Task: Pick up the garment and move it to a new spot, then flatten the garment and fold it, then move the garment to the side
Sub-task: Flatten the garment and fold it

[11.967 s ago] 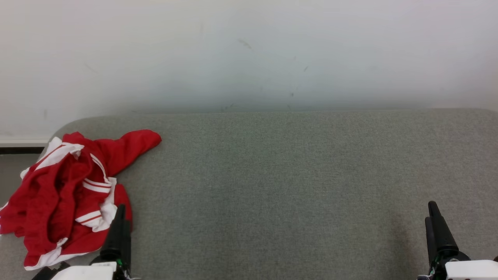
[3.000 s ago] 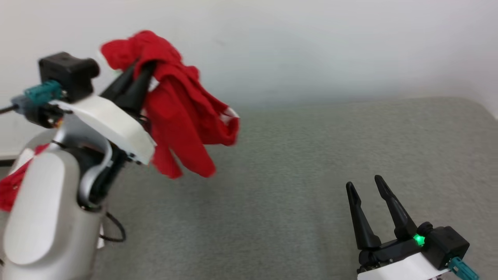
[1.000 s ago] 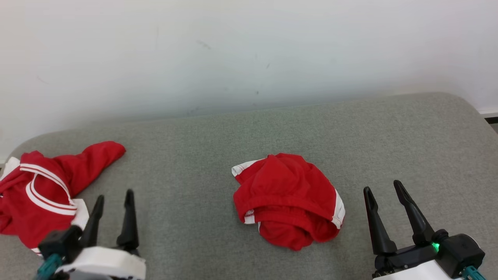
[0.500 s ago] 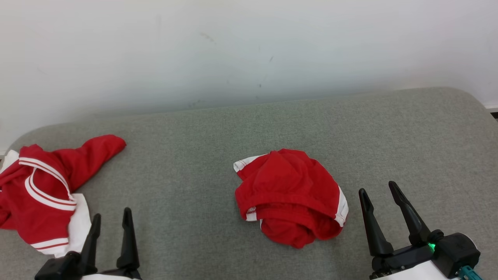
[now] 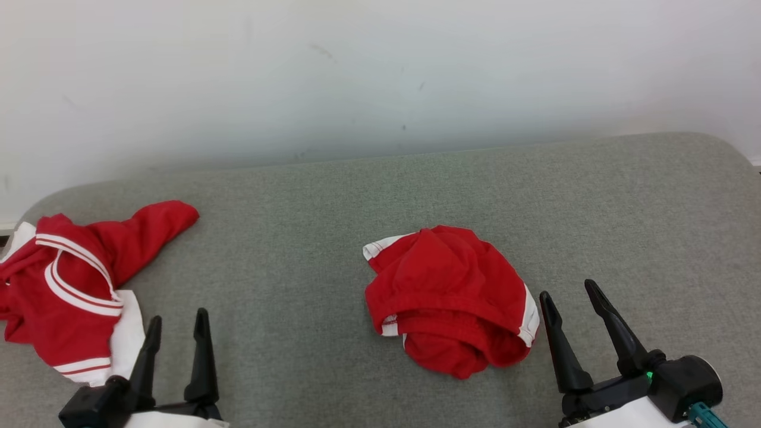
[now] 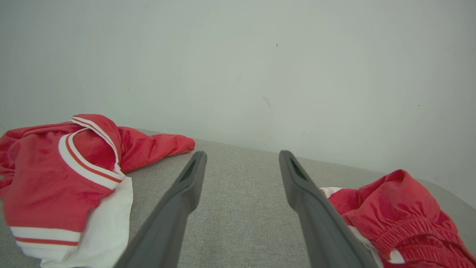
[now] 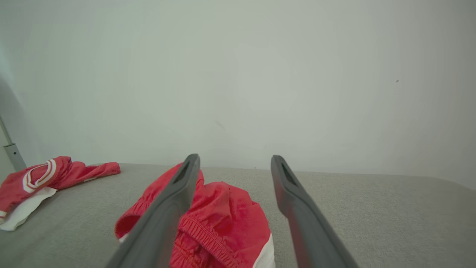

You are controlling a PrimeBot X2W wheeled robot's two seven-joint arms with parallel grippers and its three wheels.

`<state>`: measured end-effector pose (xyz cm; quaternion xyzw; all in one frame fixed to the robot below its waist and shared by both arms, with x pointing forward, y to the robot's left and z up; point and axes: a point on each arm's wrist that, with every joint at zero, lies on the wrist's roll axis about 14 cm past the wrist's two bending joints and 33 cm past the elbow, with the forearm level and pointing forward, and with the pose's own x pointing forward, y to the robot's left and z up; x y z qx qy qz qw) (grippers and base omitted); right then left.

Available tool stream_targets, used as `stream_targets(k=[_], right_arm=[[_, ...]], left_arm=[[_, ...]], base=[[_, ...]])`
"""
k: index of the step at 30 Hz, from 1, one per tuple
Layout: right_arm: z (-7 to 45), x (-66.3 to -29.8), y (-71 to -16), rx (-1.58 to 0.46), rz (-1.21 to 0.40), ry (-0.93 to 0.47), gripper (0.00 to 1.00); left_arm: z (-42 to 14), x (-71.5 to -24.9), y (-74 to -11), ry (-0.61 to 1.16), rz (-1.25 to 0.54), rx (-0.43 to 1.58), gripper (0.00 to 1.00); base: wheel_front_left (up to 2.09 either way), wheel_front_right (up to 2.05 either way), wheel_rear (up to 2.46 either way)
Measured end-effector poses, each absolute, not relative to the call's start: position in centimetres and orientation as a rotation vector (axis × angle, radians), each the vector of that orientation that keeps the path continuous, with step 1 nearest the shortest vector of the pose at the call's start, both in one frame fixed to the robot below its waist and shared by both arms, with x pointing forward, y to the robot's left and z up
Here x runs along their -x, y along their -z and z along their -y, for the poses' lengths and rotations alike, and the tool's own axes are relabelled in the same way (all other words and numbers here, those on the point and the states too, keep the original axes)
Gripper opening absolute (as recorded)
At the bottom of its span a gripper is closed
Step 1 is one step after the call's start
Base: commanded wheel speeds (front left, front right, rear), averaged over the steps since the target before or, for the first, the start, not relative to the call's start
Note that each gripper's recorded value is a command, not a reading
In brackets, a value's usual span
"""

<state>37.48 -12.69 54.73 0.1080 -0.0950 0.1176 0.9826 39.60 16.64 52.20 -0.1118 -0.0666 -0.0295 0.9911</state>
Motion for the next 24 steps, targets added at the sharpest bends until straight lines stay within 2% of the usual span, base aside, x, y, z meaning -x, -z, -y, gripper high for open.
stream_targets(k=[5,13,17,24], right_arm=[[10.3,-37.6,-53.3,-0.212,0.138,-0.305,1.00],[1.4,-37.1,-49.3,-0.175,-0.076,-0.596,1.00],[-0.9,-37.2,-46.9,-0.102,-0.203,-0.671,1.00],[-4.1,-38.7,-44.7,0.052,-0.318,-0.767,1.00]], left_arm=[[-17.1,-39.2,-52.2,0.049,0.134,0.228,1.00],[-19.1,-38.2,-52.2,-0.006,0.141,0.229,1.00],[-20.5,-37.2,-52.4,-0.047,0.148,0.234,1.00],[-22.8,-35.3,-52.4,-0.124,0.154,0.221,1.00]], base=[[0.00,0.00,0.00],[0.00,0.00,0.00],[0.00,0.00,0.00],[0.00,0.00,0.00]])
